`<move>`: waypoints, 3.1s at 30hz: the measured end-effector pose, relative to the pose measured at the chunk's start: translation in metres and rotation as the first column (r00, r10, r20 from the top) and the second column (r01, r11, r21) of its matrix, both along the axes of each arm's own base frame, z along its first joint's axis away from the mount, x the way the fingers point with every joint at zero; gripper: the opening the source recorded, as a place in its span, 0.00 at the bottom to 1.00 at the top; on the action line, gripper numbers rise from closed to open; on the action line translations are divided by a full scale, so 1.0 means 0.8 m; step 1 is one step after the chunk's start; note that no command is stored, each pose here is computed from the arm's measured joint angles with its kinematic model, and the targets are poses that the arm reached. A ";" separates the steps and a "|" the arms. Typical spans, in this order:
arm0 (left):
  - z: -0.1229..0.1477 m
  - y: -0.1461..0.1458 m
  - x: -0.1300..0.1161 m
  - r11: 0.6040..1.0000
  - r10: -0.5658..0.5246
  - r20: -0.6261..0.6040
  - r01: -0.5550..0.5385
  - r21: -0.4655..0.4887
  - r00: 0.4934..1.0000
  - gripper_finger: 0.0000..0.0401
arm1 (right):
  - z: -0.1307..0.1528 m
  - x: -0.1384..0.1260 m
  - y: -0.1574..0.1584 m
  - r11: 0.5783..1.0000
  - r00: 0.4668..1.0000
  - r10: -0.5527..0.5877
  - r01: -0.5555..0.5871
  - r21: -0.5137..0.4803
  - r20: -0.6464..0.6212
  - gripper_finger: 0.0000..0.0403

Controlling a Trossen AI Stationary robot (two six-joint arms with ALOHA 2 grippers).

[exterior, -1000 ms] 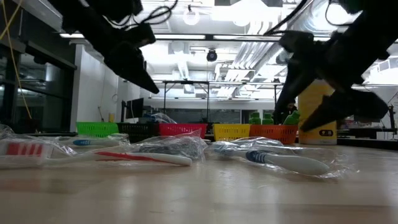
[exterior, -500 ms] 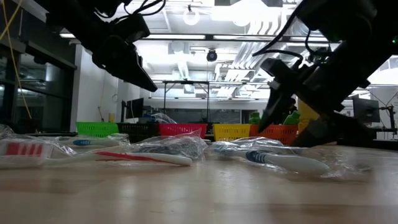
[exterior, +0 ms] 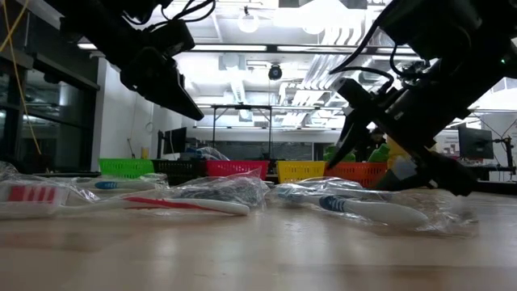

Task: Pick & Place Travel size toiletries
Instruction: Put the hairbrush into the green basket

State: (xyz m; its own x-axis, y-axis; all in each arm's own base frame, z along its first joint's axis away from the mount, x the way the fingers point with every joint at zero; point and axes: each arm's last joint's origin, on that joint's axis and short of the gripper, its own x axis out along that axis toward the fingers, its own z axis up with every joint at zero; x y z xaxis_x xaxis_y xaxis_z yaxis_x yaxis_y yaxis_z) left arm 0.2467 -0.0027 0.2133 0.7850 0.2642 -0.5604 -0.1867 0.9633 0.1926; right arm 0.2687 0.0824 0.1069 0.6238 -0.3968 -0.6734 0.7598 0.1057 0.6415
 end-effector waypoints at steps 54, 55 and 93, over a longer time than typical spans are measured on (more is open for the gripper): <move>-0.001 0.000 0.000 1.000 0.007 0.003 -0.007 -0.026 1.000 0.31 | 0.017 0.003 -0.005 0.981 0.988 0.152 -0.156 -0.117 -0.042 0.01; -0.001 0.000 0.000 1.000 0.007 0.003 -0.007 -0.026 1.000 0.31 | 0.020 0.002 -0.005 0.979 0.986 0.160 -0.164 -0.124 -0.040 0.01; -0.003 0.026 -0.005 0.944 -0.111 0.516 0.253 -0.213 0.849 0.41 | 0.129 -0.003 0.001 0.190 0.734 0.490 -0.617 -0.764 -0.470 0.01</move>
